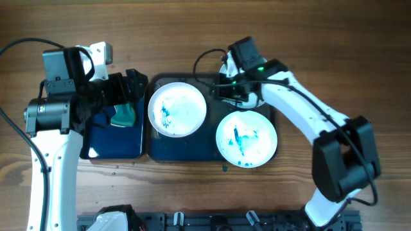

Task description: Clean dirty plates on tray and stack at the side

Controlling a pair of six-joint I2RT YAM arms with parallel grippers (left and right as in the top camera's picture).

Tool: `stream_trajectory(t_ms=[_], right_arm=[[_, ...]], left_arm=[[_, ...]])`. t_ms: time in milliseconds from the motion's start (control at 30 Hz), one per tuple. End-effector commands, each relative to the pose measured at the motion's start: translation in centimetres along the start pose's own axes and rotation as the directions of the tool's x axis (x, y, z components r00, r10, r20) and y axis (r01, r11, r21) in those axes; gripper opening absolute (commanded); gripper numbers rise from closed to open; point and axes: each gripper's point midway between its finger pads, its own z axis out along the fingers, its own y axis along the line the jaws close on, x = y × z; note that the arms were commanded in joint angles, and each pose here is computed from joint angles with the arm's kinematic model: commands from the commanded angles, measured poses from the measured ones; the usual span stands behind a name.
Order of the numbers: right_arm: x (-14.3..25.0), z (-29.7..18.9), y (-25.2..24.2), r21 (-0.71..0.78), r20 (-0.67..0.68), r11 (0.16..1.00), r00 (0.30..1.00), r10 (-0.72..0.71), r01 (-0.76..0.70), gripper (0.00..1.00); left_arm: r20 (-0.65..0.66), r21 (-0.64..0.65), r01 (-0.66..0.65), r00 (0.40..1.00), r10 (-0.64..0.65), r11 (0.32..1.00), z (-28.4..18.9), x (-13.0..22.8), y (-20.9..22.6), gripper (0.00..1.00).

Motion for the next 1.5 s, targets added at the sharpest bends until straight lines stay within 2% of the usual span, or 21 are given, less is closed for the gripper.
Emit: stream_trajectory(t_ms=[0,100,300,433,600,633,733,867,967,1000,1033,1100,1167,1233,1300,1333,1367,1400,1467], right_arm=[[0.2,3.0,-0.5,0.071,-0.001,0.997,1.000,-0.001,0.001,0.36],[1.0,5.8,-1.4,0.103,-0.035,0.995,0.999,0.016,-0.012,0.29],[1.5,8.4,-2.2,0.097,-0.068,0.995,0.997,0.024,-0.017,0.22],[2.2,9.2,-1.4,0.092,-0.075,0.996,0.997,0.001,0.006,0.04],[2.2,9.3,-1.7,0.119,-0.065,0.993,0.998,0.022,-0.014,0.04],[2.2,9.3,-1.7,0.119,-0.065,0.993,0.998,0.022,-0.014,0.04],[2.2,9.3,-1.7,0.119,-0.066,0.993,0.998,0.021,-0.013,0.04],[2.2,9.3,-1.8,0.120,-0.067,0.993,0.998,0.019,-0.011,0.05],[2.2,9.3,-1.8,0.119,-0.065,0.993,0.998,0.017,-0.010,0.05],[2.2,9.3,-1.8,0.118,-0.065,0.993,0.998,0.017,-0.009,0.05],[2.1,9.3,-1.7,0.118,-0.064,0.993,0.998,0.017,-0.009,0.05],[2.1,9.3,-1.7,0.116,-0.062,0.993,0.998,0.016,-0.009,0.05],[2.1,9.3,-1.7,0.116,-0.062,0.993,0.998,0.016,-0.008,0.05],[1.9,9.3,-1.6,0.112,-0.057,0.994,0.998,0.013,-0.007,0.05],[1.9,9.3,-1.6,0.110,-0.054,0.994,0.998,0.012,-0.006,0.05],[1.9,9.3,-1.6,0.110,-0.054,0.994,0.998,0.011,-0.005,0.05],[1.9,9.3,-1.6,0.110,-0.054,0.994,0.998,0.011,-0.005,0.05],[1.9,9.3,-1.6,0.110,-0.053,0.994,0.999,0.011,-0.005,0.05],[1.8,9.3,-1.5,0.108,-0.052,0.994,0.999,0.010,-0.005,0.05]], left_arm=[[-0.013,-0.175,0.123,0.992,-0.128,0.977,1.0,0.3,3.4,1.00],[-0.078,-0.259,0.167,0.978,-0.193,0.951,2.7,1.5,5.3,1.00],[-0.138,-0.393,0.195,0.954,-0.267,0.899,5.3,2.9,8.4,1.00],[-0.163,-0.458,0.179,0.946,-0.280,0.871,6.3,3.5,10.0,1.00],[-0.192,-0.478,0.165,0.939,-0.286,0.863,6.9,4.0,11.3,0.99],[-0.210,-0.475,0.132,0.943,-0.258,0.870,7.3,3.9,11.6,0.96],[-0.274,-0.457,0.029,0.946,-0.172,0.889,9.5,4.0,12.6,0.96],[-0.411,-0.431,-0.052,0.900,-0.144,0.901,12.6,6.5,14.1,0.89],[-0.476,-0.425,-0.076,0.867,-0.151,0.902,14.3,8.2,15.1,0.75],[-0.487,-0.424,-0.080,0.860,-0.152,0.902,14.8,8.5,15.5,0.63],[-0.493,-0.422,-0.084,0.857,-0.151,0.902,15.2,8.7,15.8,0.58],[-0.481,-0.428,-0.074,0.862,-0.158,0.901,15.7,8.6,16.4,0.55],[-0.466,-0.427,-0.072,0.872,-0.151,0.901,16.4,8.3,16.7,0.42],[-0.471,-0.425,-0.076,0.869,-0.149,0.902,16.9,8.5,16.9,0.45],[-0.524,-0.316,-0.104,0.848,-0.082,0.943,18.0,9.4,15.8,0.49],[-0.527,-0.304,-0.103,0.846,-0.077,0.947,18.2,9.5,15.7,0.43],[-0.527,-0.305,-0.103,0.847,-0.077,0.947,18.2,9.5,15.7,0.30],[-0.527,-0.306,-0.104,0.846,-0.078,0.946,18.2,9.5,15.8,0.04],[-0.529,-0.310,-0.101,0.845,-0.083,0.945,18.1,9.5,15.8,0.04]])
